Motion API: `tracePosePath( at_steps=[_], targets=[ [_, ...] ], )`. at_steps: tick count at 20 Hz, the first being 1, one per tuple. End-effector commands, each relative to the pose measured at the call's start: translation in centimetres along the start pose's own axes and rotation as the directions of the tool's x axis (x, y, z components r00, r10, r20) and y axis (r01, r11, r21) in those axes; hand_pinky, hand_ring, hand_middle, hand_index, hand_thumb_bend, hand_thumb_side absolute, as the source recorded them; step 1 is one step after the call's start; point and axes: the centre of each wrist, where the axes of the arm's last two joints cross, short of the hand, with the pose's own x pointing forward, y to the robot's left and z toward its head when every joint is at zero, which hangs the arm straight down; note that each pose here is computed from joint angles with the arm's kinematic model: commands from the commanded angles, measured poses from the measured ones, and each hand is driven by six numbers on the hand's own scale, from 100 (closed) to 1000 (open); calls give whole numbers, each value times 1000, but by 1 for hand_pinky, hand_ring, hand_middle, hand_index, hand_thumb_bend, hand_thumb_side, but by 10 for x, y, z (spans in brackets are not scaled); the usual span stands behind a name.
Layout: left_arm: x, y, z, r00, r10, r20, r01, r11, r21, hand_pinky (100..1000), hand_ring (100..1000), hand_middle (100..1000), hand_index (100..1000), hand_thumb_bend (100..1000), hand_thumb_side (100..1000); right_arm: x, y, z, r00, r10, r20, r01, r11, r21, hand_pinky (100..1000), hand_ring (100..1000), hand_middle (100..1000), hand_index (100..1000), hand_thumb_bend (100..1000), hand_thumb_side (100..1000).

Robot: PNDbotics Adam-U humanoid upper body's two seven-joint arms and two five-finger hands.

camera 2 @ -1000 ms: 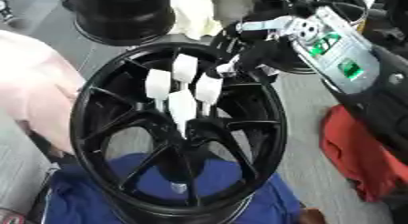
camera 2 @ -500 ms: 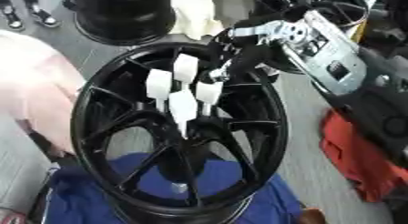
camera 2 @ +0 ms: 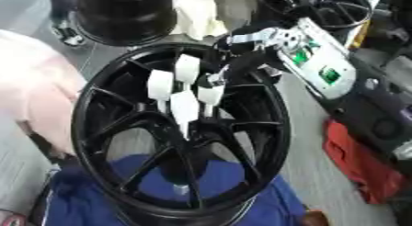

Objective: Pull the pin out of the wheel hub.

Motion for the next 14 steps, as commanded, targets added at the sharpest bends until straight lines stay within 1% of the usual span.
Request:
tracePosePath(
  at_steps=[1,7,12,14],
  targets=[
    [14,15,0,990,-110,88,117,990,-78,741,609,582,791,211,724,-1,-10,5,1000,17,-14,-17,999,-29,758,776,798,894,381,502],
    [14,15,0,990,-110,88,117,990,-78,741,609,582,791,212,724,-10,-9,2,999,8,-32,-9,1000,-28,758,775,790,885,377,502],
    [14,15,0,990,-110,88,117,990,-78,741,608,581,791,214,724,-14,-8,0,999,13,-40,-14,1000,-14,758,775,780,880,372,491],
    [14,15,0,990,-110,88,117,990,-78,741,608,581,791,213,723,-15,-7,-1,999,16,-45,-16,1000,-7,760,775,775,880,374,500]
  ],
)
